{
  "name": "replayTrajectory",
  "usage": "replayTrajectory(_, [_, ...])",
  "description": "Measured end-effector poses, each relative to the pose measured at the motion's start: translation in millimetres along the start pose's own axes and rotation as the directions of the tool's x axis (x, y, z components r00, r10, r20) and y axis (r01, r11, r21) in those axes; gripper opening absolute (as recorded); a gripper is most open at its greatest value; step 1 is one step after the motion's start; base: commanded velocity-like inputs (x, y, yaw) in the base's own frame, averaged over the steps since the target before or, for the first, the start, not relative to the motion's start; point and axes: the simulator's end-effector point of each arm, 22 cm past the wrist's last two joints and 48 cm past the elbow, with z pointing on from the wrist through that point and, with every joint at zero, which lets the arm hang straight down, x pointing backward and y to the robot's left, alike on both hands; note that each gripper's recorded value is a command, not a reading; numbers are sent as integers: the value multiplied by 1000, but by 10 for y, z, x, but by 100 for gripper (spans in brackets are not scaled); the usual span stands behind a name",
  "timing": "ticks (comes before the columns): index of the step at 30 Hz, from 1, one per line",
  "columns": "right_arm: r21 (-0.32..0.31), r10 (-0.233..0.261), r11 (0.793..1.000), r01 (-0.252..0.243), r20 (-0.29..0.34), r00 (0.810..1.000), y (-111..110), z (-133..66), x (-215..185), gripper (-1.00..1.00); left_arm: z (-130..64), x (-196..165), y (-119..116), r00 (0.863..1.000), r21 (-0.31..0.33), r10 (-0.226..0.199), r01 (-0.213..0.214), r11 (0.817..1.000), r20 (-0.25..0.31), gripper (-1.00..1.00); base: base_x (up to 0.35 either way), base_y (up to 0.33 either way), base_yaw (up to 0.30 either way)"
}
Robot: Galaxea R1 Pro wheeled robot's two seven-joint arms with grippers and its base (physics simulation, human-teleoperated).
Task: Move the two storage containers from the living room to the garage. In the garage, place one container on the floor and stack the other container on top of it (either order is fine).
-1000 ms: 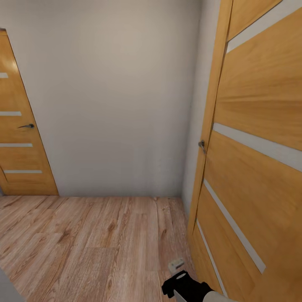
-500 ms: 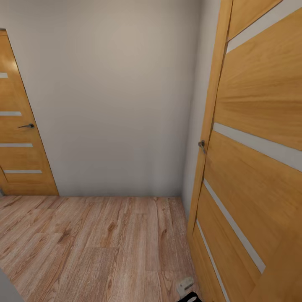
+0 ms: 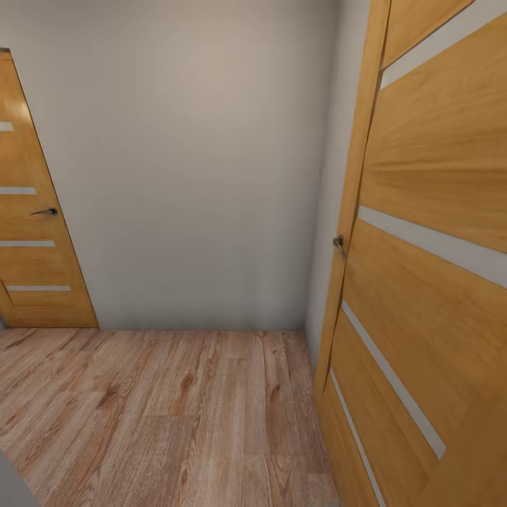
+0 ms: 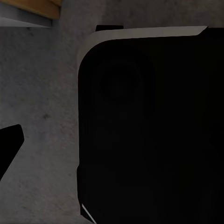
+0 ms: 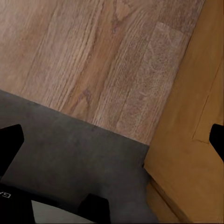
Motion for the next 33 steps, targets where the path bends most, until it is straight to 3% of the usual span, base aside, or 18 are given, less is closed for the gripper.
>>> replayTrajectory(14, [-20,6,1000,-6,-45,999,-32,-49,858,100,0,-1,-5,1000,1,-3,3,1000,1,100,0,0,0])
replayTrajectory(23, [-57,3,998,-8,-79,997,-57,-85,1136,100,0,0,-7,1000,0,-7,7,1000,0,100,11,0,0])
replayTrajectory(33, [-51,7,999,-12,-112,994,-104,-119,1351,100,-1,0,0,1000,0,-9,9,1000,1,100,253,0,0])
